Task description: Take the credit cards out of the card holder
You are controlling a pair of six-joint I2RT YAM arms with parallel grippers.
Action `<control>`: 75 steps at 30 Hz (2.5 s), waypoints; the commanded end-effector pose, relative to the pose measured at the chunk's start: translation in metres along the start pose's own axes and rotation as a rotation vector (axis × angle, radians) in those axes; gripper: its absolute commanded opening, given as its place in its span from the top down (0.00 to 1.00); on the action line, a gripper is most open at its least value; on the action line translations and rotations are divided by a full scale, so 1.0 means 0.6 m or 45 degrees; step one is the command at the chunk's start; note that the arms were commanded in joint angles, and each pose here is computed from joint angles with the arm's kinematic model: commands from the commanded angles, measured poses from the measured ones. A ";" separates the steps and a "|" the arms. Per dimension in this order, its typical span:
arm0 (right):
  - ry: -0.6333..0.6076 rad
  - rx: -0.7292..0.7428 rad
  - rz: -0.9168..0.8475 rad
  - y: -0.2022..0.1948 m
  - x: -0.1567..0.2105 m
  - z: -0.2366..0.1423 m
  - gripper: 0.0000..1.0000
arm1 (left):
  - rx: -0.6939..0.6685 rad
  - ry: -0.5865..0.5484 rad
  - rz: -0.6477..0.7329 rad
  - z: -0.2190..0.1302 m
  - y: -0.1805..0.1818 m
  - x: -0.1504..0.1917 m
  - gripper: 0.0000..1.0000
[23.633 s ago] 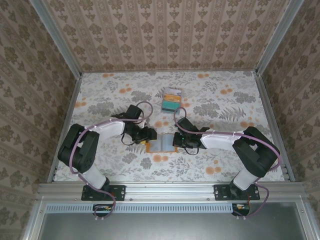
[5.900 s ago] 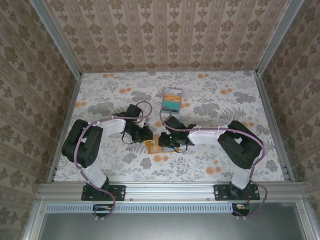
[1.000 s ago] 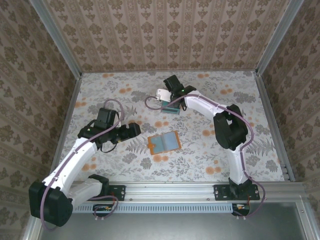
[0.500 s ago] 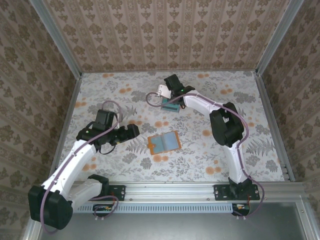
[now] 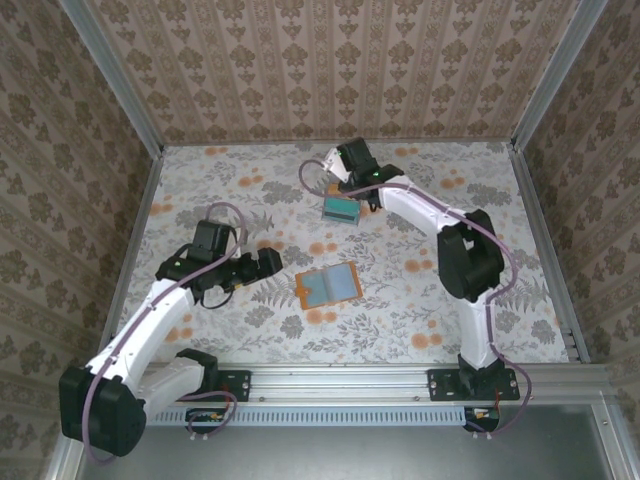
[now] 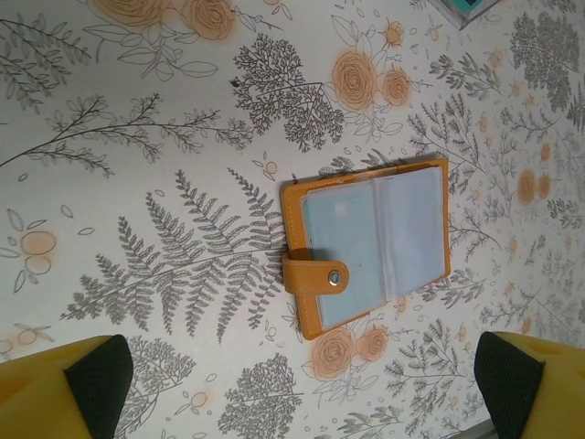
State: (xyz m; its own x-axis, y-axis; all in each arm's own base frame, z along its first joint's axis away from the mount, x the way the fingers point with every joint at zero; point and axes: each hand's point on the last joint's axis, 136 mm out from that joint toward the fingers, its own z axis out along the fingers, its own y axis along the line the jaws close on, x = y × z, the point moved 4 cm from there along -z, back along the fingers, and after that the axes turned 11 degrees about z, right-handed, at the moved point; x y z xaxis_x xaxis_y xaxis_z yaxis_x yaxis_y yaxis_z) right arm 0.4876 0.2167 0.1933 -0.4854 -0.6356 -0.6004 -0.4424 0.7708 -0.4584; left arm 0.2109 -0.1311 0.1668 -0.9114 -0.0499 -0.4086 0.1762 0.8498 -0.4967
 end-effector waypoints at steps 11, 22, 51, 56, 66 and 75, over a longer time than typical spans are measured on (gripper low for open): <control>0.147 -0.404 0.812 0.069 0.114 -0.168 0.64 | 0.010 -0.030 -0.020 0.060 -0.050 0.031 0.03; 0.425 -0.714 1.226 0.189 0.256 -0.191 0.82 | 0.112 0.049 -0.092 0.140 -0.086 0.035 0.29; 0.677 -0.658 1.233 0.312 0.347 -0.132 0.89 | 0.046 0.225 -0.018 0.213 -0.059 0.029 0.41; 0.682 -0.655 1.238 0.315 0.351 -0.134 0.89 | -0.017 0.234 -0.016 0.203 -0.050 0.035 0.44; 0.694 -0.648 1.244 0.318 0.356 -0.137 0.90 | -0.055 0.258 -0.028 0.201 -0.039 0.052 0.44; 0.693 -0.648 1.241 0.320 0.356 -0.137 0.90 | -0.143 0.335 -0.017 0.213 -0.029 0.066 0.46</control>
State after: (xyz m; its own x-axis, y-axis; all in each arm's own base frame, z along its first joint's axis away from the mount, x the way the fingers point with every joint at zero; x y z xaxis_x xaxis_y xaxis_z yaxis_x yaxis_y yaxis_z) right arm 0.2551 0.2373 0.0520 -0.9642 0.1733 -0.2006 0.0570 0.8745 0.4816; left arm 0.2224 -0.2172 0.0674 -0.9769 0.0350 -0.2110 0.1286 0.8844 -0.4487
